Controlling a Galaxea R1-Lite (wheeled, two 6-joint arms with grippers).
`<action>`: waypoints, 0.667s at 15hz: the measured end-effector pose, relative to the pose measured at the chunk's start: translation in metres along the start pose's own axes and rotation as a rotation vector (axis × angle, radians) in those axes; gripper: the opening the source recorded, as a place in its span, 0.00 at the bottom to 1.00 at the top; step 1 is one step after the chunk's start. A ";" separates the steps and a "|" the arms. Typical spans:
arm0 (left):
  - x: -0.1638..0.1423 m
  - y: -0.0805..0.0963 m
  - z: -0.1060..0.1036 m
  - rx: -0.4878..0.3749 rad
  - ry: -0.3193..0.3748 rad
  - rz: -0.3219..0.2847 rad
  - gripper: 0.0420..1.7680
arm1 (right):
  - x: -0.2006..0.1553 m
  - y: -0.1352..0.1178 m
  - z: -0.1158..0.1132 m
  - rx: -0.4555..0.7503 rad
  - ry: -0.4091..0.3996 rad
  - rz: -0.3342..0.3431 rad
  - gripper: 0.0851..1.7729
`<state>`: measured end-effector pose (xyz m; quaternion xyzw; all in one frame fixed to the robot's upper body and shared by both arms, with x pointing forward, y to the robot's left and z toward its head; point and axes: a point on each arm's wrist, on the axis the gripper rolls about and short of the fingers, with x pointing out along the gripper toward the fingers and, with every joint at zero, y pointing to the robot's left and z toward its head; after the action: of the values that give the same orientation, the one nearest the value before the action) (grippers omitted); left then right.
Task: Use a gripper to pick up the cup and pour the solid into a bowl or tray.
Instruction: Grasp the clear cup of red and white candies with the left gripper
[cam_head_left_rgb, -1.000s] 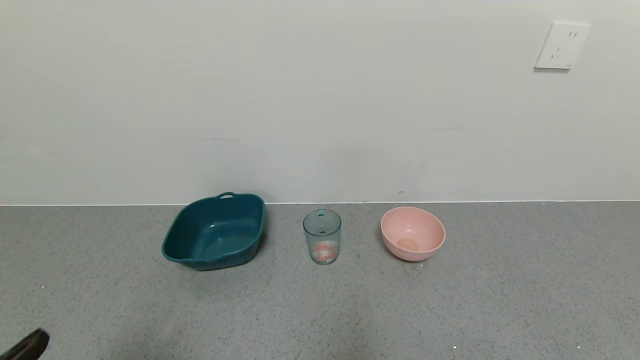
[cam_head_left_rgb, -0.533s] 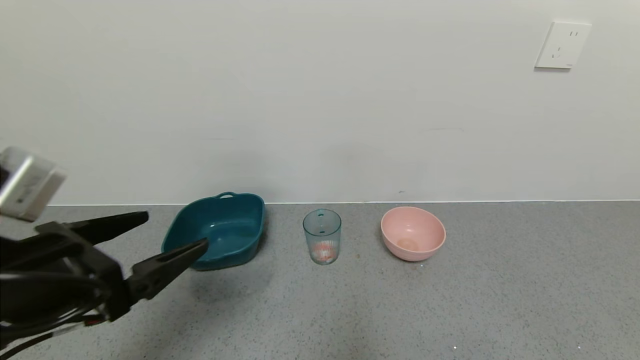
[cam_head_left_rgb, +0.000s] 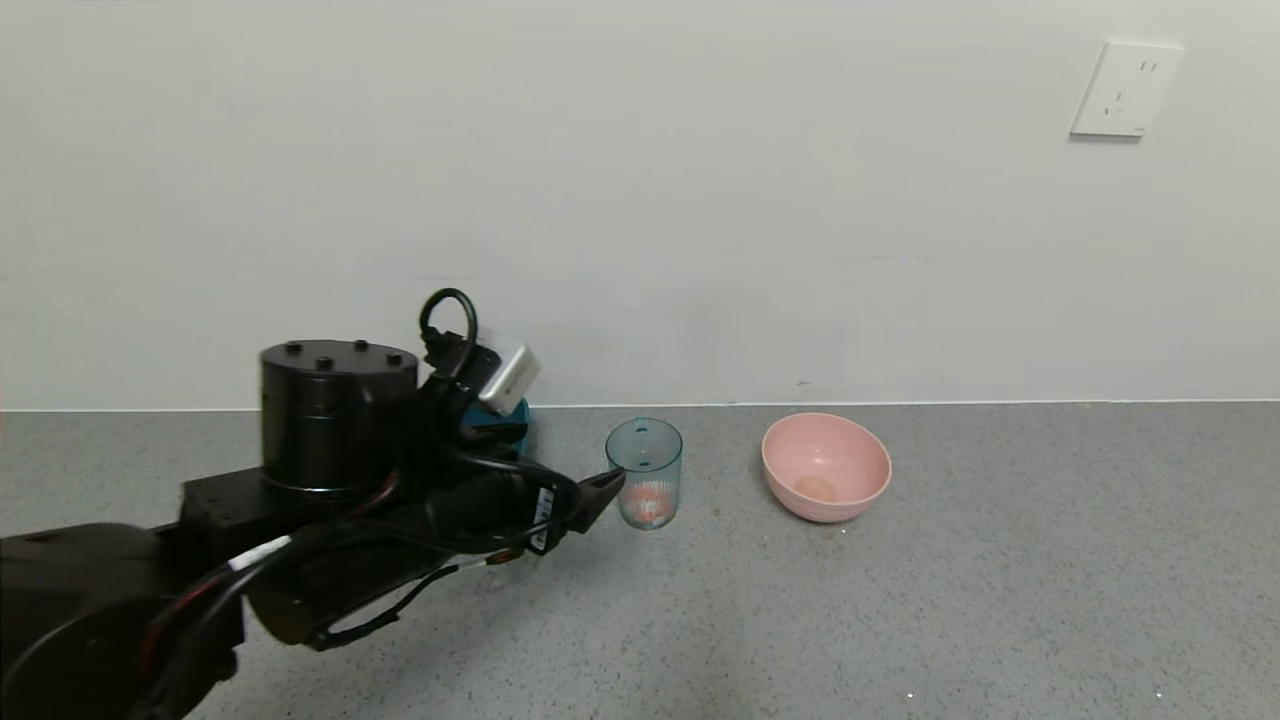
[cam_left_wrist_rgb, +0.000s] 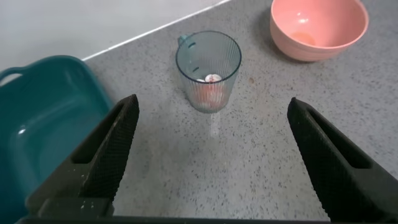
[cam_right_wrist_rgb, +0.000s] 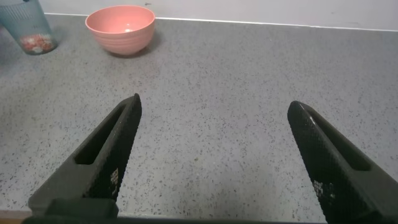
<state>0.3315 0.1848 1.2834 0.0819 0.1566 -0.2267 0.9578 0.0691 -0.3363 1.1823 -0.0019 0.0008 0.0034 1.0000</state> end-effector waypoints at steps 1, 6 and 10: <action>0.014 -0.003 -0.003 0.003 0.019 -0.002 0.97 | 0.000 0.000 0.000 0.000 0.000 0.000 0.96; 0.066 -0.025 -0.024 0.007 0.115 -0.014 0.97 | 0.000 0.000 0.000 0.000 0.000 0.000 0.96; 0.090 -0.034 -0.043 -0.010 0.179 -0.004 0.97 | 0.000 0.000 0.000 0.000 0.000 0.000 0.96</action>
<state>0.3809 0.1278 1.2101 0.0965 0.2428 -0.2198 0.9399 0.0692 -0.3363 1.1823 -0.0021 0.0011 0.0034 1.0000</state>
